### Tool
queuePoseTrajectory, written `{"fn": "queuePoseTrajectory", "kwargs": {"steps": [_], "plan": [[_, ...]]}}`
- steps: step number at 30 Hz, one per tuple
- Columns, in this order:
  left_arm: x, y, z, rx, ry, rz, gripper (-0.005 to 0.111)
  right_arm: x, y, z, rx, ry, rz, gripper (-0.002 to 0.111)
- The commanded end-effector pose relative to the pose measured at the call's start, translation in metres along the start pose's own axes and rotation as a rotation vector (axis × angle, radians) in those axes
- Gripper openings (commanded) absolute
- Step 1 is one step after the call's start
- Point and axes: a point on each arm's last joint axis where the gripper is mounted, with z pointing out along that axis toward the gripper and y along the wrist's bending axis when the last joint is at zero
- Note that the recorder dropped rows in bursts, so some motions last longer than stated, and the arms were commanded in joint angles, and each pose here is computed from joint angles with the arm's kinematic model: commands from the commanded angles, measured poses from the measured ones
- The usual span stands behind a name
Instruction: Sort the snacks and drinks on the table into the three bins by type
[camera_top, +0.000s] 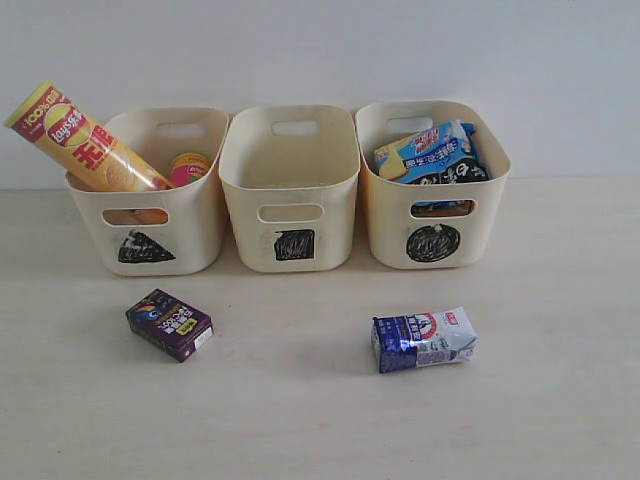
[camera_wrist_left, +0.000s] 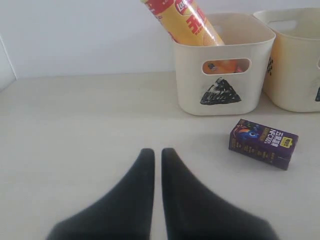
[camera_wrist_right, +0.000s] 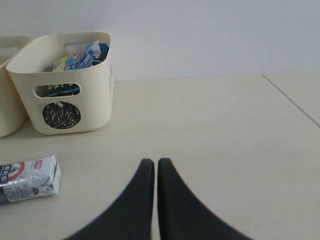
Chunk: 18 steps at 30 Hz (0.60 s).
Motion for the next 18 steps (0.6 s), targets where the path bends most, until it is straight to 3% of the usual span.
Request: {"fn": "queuePoseTrajectory", "kwargs": {"steps": [1,18], "plan": [[-0.002,0.000,-0.001,-0.001,-0.013,-0.010,0.004,0.010,-0.001,0.004,0.008,0.005,0.003,0.000],[-0.002,0.000,-0.001,-0.001,-0.015,-0.010,0.004,0.029,-0.003,0.014,0.021,-0.018,-0.037,0.000]]}}
